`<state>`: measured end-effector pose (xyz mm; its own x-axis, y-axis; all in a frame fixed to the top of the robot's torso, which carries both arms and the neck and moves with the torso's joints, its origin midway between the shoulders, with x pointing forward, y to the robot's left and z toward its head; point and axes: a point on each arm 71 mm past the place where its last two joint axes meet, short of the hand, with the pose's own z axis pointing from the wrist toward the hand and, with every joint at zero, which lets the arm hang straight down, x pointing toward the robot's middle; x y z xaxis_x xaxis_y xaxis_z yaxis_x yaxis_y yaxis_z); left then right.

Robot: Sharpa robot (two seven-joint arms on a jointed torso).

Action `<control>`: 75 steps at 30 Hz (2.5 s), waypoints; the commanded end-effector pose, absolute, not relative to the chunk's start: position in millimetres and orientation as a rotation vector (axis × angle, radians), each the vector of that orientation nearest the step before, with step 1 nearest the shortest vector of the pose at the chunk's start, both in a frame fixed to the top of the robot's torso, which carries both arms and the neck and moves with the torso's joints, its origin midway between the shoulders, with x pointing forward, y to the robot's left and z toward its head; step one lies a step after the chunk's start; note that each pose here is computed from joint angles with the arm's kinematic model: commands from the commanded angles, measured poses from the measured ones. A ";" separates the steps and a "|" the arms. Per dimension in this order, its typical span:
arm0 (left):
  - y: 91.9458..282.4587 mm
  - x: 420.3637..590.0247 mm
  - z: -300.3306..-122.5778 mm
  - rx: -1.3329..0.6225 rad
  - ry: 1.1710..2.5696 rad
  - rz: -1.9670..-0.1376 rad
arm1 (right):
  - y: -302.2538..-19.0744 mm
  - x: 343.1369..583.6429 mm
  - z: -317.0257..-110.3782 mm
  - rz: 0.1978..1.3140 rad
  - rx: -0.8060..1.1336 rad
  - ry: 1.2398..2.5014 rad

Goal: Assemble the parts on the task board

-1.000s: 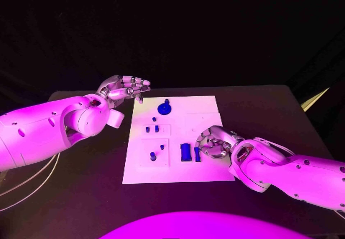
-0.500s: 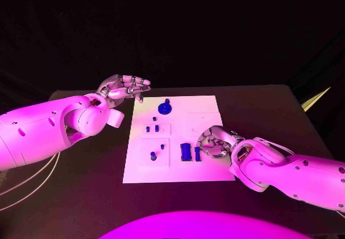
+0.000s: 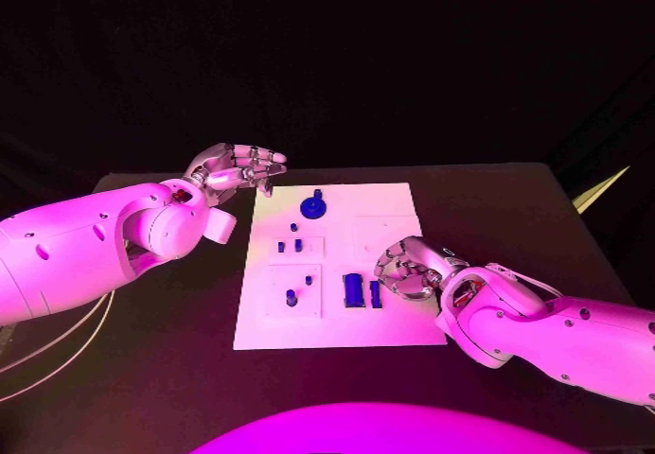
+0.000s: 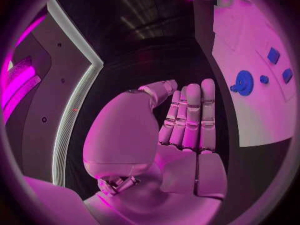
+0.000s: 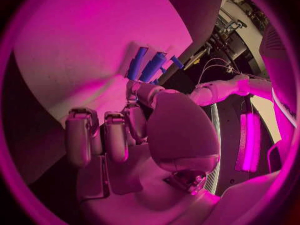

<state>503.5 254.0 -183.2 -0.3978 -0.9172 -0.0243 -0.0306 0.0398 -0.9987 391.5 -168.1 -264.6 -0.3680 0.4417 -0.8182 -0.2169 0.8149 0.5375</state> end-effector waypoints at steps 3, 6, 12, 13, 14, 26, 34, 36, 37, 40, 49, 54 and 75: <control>252.6 503.4 -182.5 -0.987 1.549 -1.465 | -169.2 390.5 -263.7 0.703 0.172 1.814; 252.7 503.5 -182.5 -0.987 1.549 -1.465 | -169.8 390.3 -263.4 0.704 0.173 1.812; 252.8 503.5 -182.5 -0.987 1.550 -1.465 | -167.2 388.3 -262.8 0.717 0.167 1.821; 252.7 503.5 -182.6 -0.987 1.550 -1.465 | -166.5 387.8 -262.9 0.719 0.165 1.825; 252.7 503.5 -182.6 -0.987 1.550 -1.465 | -165.9 387.5 -263.0 0.721 0.163 1.830; 252.6 503.4 -182.6 -0.987 1.551 -1.465 | -163.3 388.0 -266.9 0.709 0.151 1.874; 252.4 503.5 -182.6 -0.987 1.550 -1.465 | -163.5 391.8 -270.9 0.688 0.146 1.894; 252.4 503.5 -182.6 -0.987 1.550 -1.465 | -163.6 392.5 -272.1 0.682 0.143 1.900; 252.4 503.5 -182.6 -0.987 1.550 -1.465 | -163.4 392.7 -272.7 0.680 0.140 1.903; 252.4 503.5 -182.6 -0.987 1.550 -1.465 | -163.2 393.0 -274.4 0.673 0.130 1.907; 252.4 503.6 -182.6 -0.987 1.550 -1.465 | -162.4 392.7 -275.9 0.665 0.113 1.878; 252.4 503.7 -182.6 -0.987 1.550 -1.465 | -162.0 392.1 -273.7 0.678 0.128 1.848; 253.6 508.0 -191.2 -1.029 1.500 -1.474 | -202.8 447.3 -236.6 0.991 0.468 1.587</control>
<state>507.5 254.2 -190.1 -0.3735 -0.9276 0.0011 -0.0283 0.0103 -0.9995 442.7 -199.6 -236.4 -0.2658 0.7185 -0.6428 -0.2367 0.5977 0.7660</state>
